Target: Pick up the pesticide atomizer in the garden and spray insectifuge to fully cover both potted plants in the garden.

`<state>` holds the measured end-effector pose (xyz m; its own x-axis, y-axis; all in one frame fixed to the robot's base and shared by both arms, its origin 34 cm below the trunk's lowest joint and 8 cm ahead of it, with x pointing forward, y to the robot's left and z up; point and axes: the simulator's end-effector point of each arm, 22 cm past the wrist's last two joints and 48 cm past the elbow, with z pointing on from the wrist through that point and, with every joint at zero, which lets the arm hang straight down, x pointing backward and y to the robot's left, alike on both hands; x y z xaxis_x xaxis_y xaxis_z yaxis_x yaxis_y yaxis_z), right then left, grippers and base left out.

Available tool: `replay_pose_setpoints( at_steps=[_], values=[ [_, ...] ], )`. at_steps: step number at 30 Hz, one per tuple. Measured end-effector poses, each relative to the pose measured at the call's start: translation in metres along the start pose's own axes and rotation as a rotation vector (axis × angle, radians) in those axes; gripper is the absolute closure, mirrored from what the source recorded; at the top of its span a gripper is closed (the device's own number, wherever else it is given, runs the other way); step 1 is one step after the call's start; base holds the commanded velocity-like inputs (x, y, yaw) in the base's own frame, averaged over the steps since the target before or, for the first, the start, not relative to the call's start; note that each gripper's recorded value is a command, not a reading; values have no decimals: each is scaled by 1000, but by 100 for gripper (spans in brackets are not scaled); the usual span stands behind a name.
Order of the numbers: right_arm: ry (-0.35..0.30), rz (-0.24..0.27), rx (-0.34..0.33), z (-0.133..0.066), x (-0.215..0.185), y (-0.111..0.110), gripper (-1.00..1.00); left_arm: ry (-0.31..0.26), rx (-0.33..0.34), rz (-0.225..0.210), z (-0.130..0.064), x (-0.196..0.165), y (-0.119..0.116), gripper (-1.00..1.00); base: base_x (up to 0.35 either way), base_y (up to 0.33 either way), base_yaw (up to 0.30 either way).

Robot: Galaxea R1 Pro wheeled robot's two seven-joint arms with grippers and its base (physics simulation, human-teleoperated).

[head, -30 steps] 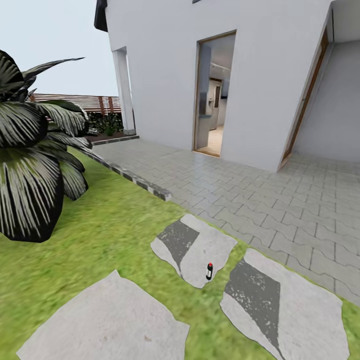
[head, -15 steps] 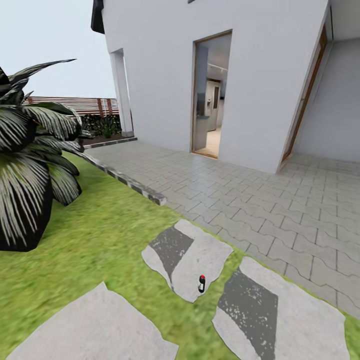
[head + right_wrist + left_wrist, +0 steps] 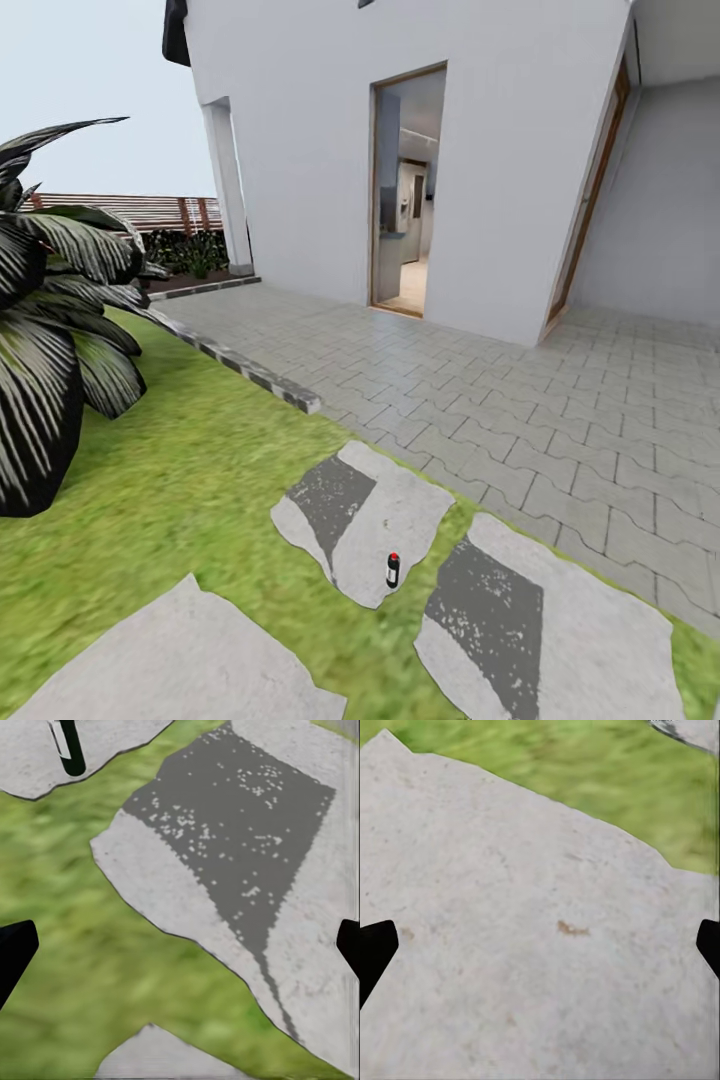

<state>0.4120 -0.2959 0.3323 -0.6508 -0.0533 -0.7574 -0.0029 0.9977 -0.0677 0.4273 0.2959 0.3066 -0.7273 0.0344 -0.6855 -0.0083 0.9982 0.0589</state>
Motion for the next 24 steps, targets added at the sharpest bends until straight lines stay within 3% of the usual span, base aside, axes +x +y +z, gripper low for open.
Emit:
replay_pose_setpoints(
  at_steps=[6,24],
  values=[
    [0,1,1,0,0,0,-100,-2,0,-1,0,-1,0,-100,0,119,-293],
    [1,2,2,0,0,-1,-100,-4,0,0,0,-2,0,-100,0,302,-297]
  ],
)
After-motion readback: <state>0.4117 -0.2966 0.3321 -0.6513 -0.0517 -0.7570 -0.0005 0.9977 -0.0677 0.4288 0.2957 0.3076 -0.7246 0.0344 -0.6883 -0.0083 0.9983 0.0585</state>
